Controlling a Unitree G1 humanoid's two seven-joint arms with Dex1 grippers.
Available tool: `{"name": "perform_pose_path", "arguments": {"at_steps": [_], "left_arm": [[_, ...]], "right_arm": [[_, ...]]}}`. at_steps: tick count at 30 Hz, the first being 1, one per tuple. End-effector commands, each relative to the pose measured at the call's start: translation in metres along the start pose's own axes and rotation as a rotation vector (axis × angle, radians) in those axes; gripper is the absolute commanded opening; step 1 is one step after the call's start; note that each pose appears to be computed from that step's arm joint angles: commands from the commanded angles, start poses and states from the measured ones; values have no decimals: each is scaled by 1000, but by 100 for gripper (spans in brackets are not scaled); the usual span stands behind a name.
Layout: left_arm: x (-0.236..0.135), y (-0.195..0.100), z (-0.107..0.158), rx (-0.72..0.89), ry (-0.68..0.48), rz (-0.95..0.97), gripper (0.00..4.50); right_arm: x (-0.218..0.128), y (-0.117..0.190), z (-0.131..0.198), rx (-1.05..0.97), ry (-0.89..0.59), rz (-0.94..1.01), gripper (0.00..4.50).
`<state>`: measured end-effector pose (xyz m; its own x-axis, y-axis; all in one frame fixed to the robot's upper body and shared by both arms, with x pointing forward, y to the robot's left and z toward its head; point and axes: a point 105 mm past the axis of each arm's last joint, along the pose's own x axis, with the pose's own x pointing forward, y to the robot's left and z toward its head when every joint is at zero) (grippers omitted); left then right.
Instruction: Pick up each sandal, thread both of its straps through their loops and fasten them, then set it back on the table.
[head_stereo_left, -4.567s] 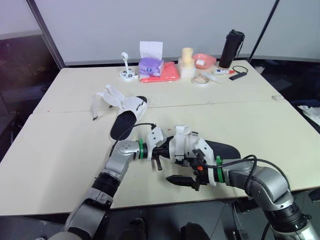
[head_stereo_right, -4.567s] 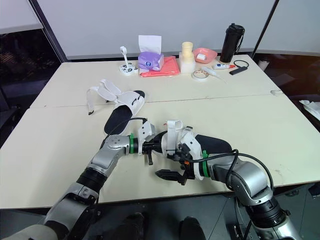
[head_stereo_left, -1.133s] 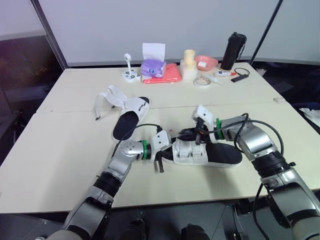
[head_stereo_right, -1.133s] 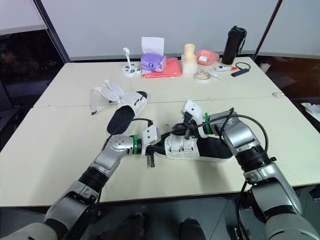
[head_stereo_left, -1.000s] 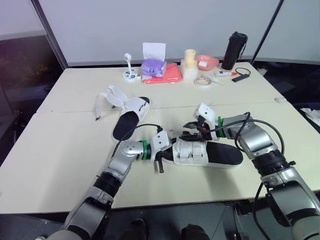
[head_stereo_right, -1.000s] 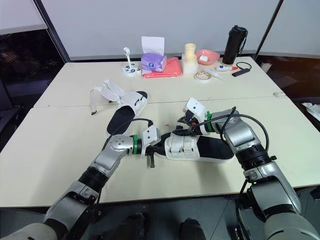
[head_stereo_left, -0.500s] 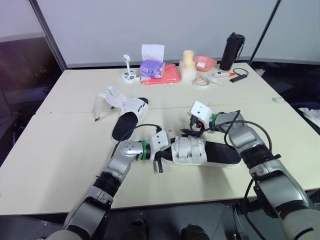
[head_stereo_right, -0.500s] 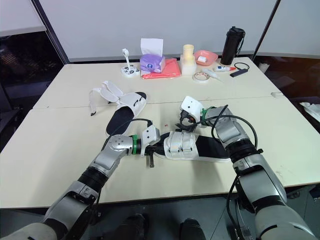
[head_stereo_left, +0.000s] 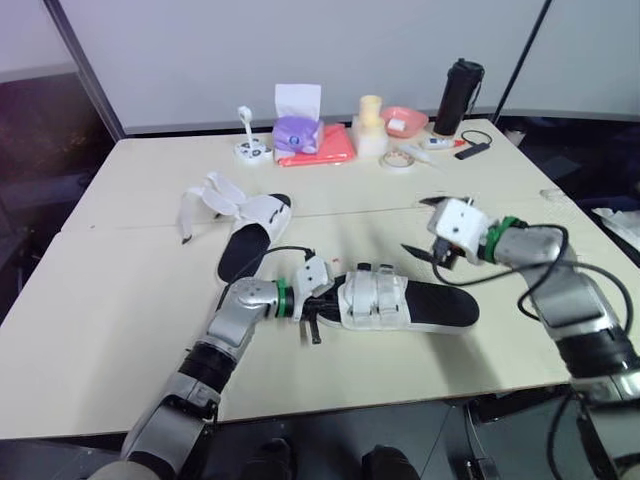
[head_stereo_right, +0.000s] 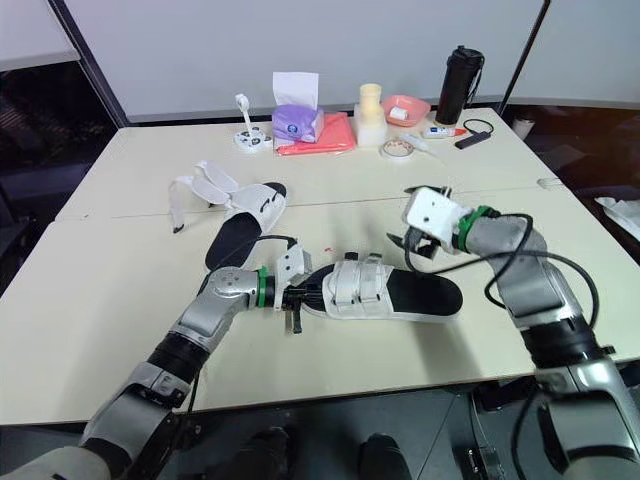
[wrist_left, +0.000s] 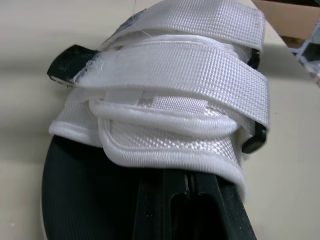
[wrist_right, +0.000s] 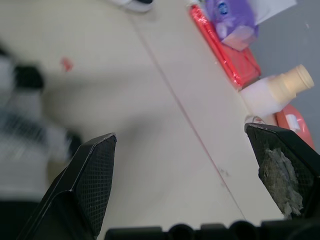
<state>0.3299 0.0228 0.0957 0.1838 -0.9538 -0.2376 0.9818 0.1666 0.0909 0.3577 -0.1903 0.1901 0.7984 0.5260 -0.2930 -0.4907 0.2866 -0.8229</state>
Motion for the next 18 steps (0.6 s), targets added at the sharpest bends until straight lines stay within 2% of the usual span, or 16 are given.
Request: {"name": "perform_pose_path", "arguments": {"at_steps": [1,4,9,18], "left_arm": [[-13,0,9,-18,-21,-8,0],[-17,-2,12,-21,-17,-20,0],[-18,2,10,-29,-5,-6,0],[-41,0,28,-56,-41,1,0]], "right_arm": [[-17,2,9,-167,-47,-7,443],[-22,23,4,-288,-58,55,443],[-20,51,14,-415,-154,113,443],[3,75,39,-584,-336,90,443]]}}
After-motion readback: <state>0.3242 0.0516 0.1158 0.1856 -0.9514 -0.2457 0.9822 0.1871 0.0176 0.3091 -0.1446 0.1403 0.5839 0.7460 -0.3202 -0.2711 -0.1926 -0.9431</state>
